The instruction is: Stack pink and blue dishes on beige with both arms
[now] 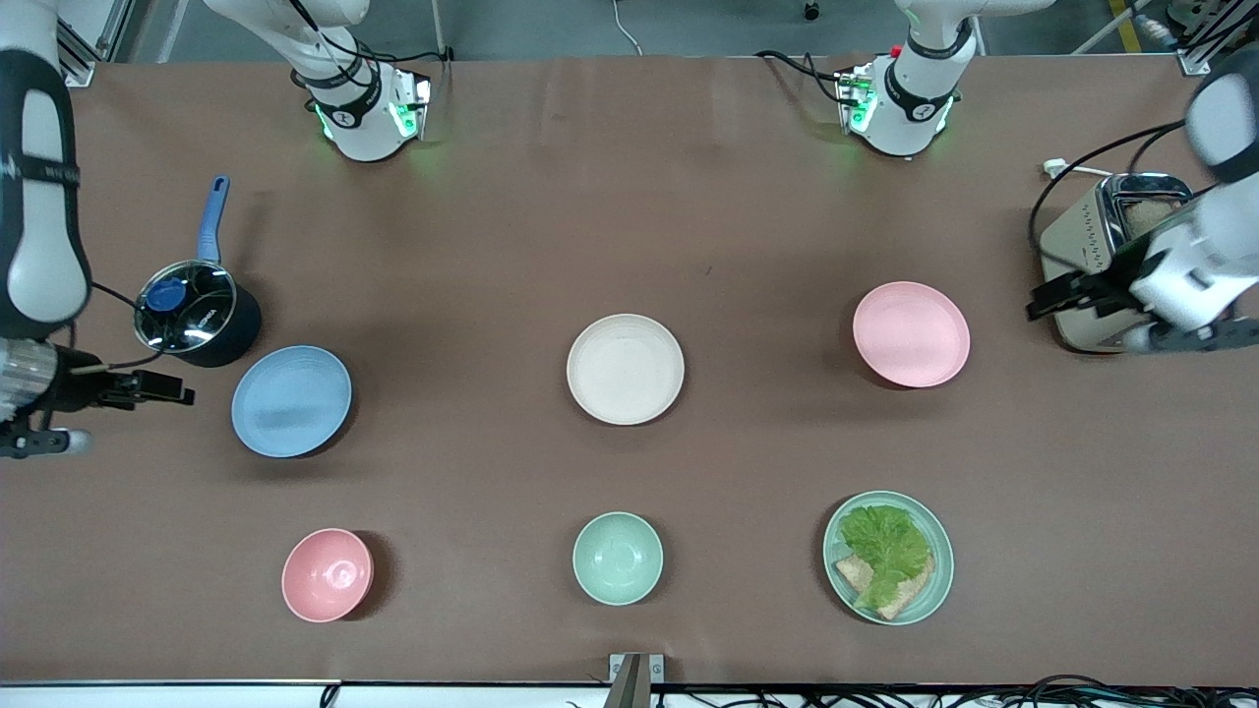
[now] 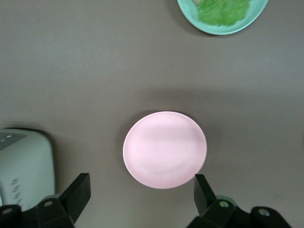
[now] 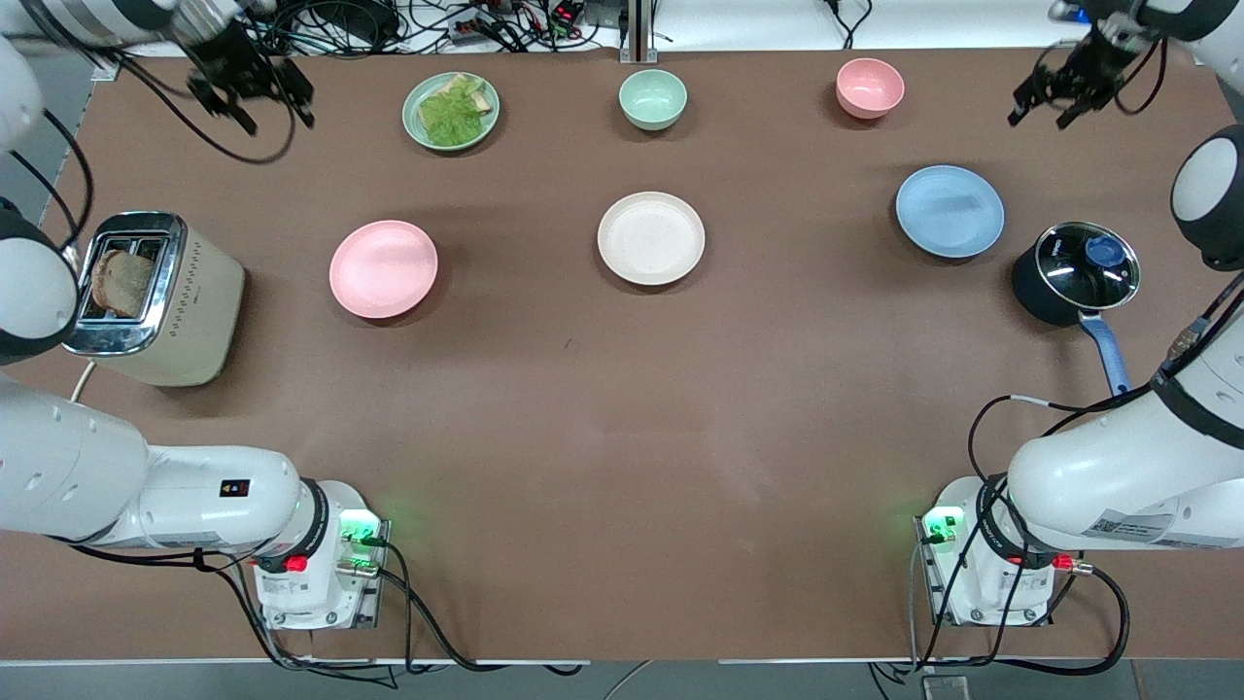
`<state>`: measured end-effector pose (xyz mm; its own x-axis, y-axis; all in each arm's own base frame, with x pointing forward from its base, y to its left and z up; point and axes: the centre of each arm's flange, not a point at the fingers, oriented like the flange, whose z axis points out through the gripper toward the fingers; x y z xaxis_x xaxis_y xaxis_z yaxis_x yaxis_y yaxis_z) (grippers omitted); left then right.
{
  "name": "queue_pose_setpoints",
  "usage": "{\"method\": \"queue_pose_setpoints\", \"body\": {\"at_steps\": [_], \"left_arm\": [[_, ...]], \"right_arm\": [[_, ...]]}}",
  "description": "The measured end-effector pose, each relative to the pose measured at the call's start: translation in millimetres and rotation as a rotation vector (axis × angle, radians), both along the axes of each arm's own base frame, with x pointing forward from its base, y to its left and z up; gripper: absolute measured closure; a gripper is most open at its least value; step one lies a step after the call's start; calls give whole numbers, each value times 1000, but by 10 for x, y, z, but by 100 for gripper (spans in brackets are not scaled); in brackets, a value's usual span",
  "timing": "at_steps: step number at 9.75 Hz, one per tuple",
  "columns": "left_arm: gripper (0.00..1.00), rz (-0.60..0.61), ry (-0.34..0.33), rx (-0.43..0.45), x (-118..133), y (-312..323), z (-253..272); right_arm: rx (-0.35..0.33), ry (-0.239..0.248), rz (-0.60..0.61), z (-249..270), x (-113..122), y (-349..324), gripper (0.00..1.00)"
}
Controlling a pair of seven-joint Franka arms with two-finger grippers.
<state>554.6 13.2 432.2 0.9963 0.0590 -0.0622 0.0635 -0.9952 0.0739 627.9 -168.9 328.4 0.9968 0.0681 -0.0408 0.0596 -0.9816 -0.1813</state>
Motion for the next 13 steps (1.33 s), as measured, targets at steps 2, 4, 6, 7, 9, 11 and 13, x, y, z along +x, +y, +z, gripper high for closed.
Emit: {"method": "queue_pose_setpoints", "body": {"at_steps": [2,4,6,7,9,11,13], "left_arm": [[7,-49,15,6,-84,44,-825],[23,-103,45,10,-176,192,-1486],[21,-143,96,-5,-309,265,-1936],[21,-155,114,-19,-342,262,-2052],[26,-159,131,-87,-400,260,-2229],[32,-167,127,-145,-441,354,-2341],[46,-164,118,-181,-489,573,-2427]], "right_arm": [[62,-28,33,-775,-110,-278,0],[120,-22,22,-1193,-168,-335,3],[174,-5,-29,-1411,-250,-292,18],[192,9,-44,-1494,-317,-268,25],[199,26,-56,-1563,-391,-271,58],[200,33,-73,-1518,-422,-390,87],[213,37,-106,-1344,-358,-446,94]]}}
